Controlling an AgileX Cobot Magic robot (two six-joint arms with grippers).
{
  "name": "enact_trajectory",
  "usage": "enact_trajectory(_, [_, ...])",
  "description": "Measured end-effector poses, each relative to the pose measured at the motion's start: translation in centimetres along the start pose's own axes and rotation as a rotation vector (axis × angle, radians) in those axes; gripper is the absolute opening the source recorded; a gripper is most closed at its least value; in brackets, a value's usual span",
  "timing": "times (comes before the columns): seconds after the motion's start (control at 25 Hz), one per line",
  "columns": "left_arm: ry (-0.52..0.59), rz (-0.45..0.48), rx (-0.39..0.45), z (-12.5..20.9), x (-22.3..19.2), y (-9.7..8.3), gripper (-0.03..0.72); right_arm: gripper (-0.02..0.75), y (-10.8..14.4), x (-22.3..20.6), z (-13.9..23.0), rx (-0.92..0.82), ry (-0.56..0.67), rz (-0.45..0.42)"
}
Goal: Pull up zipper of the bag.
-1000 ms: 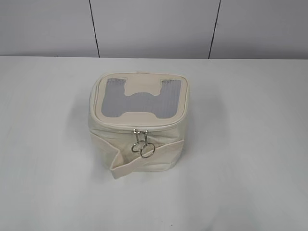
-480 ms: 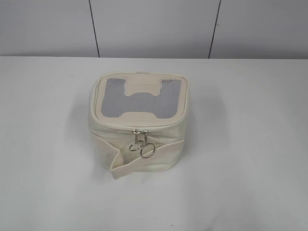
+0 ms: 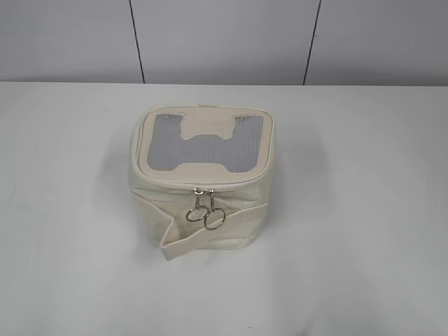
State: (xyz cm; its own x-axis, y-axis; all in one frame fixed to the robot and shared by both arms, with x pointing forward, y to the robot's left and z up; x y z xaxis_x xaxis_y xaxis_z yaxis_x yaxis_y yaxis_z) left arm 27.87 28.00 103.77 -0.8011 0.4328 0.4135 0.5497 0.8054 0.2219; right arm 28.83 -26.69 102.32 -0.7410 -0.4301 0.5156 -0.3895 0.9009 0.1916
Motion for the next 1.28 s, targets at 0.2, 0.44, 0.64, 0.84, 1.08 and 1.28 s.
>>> enact_trajectory(0.2, [0.009,-0.039,0.018,0.0,0.0,0.2,0.185,0.326,-0.1,0.2,0.0,-0.009,-0.020,0.015])
enact_trajectory(0.44, [0.079,-0.321,0.155,0.5,0.3,1.5,0.185,0.325,-1.4,1.3,-0.1,-0.126,-0.140,0.224])
enact_trajectory(0.64, [0.091,-0.367,0.171,0.6,0.4,1.7,0.185,0.325,-1.7,1.3,-0.1,-0.159,-0.153,0.282])
enact_trajectory(0.84, [0.090,-0.362,0.169,0.6,0.4,1.7,0.181,0.325,-1.7,1.3,-0.1,-0.158,-0.153,0.282])
enact_trajectory(1.08, [0.090,-0.362,0.169,0.6,0.4,1.7,0.178,0.325,-1.7,1.3,-0.1,-0.158,-0.153,0.282])
enact_trajectory(1.28, [0.090,-0.362,0.169,0.6,0.4,1.7,0.178,0.324,-1.7,1.3,-0.1,-0.158,-0.153,0.282])
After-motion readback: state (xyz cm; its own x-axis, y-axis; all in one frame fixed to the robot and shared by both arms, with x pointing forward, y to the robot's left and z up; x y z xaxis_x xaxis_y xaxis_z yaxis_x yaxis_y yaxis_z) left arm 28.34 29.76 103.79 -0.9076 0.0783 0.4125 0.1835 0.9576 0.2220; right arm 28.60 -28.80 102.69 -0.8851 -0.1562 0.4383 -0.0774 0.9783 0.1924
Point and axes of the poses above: a point on each arm's last joint axis where the gripper is mounted, x pointing back along that axis away from the gripper, y along the wrist's bending axis when the last joint is at zero, z = x × y, the point moved 6 cm from there along -x, pointing out along that axis toward the gripper, and after that the axes turned 15 degrees about -x, right-handed, at the moved point
